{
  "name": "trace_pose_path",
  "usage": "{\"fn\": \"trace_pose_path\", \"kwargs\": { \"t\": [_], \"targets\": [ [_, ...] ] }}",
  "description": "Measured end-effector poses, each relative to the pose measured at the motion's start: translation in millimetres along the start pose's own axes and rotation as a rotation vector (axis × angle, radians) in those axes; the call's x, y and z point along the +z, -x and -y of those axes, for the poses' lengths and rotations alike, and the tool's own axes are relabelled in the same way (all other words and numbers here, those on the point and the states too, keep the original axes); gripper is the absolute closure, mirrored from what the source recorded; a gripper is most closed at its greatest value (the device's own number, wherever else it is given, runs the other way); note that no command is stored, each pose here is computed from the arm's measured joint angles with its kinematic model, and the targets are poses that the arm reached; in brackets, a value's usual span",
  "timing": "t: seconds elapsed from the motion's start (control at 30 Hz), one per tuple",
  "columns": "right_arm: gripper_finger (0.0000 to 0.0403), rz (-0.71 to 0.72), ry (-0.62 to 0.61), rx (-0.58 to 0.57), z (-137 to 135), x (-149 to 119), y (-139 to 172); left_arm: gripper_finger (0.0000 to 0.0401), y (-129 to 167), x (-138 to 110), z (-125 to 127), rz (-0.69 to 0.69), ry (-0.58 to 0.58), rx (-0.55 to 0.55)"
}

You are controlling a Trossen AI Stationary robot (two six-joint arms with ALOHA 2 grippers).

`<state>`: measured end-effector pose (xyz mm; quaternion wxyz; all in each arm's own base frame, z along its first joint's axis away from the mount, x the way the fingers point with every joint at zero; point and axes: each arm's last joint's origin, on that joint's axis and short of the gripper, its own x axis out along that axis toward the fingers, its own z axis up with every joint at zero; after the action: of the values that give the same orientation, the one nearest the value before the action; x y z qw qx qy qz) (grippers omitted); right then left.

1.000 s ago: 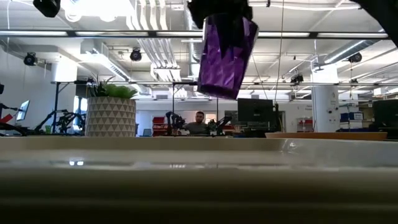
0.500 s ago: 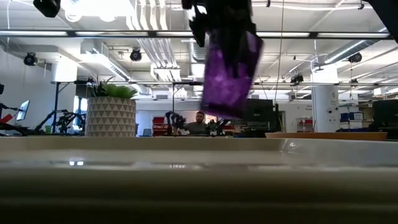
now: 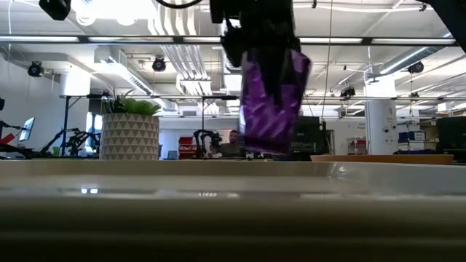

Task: Pick and place plate/cup/fork/spoon on tray
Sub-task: Put the violet cup on the gray serving tray

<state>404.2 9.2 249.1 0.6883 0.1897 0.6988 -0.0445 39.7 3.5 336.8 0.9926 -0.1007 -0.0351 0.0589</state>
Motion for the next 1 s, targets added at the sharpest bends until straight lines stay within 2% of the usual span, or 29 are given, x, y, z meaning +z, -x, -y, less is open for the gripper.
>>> {"fn": "trace_pose_path", "kwargs": {
  "t": [0.17,0.5,0.83,1.0],
  "targets": [
    [0.0395,-0.069,-0.024,-0.058,4,-7,-1,0.0273,0,0,0,0.000,0.000,0.000],
    [0.0395,-0.105,-0.028,-0.058,6,-9,-18,0.0273,0,0,0,-0.001,0.000,0.000],
    [0.0394,-0.067,0.004,-0.019,4,-5,-23,0.0273,0,0,0,-0.001,0.000,0.000],
    [0.0381,-0.051,0.008,-0.014,3,-3,-23,0.0273,0,0,0,-0.001,0.000,0.000]
  ]
}}
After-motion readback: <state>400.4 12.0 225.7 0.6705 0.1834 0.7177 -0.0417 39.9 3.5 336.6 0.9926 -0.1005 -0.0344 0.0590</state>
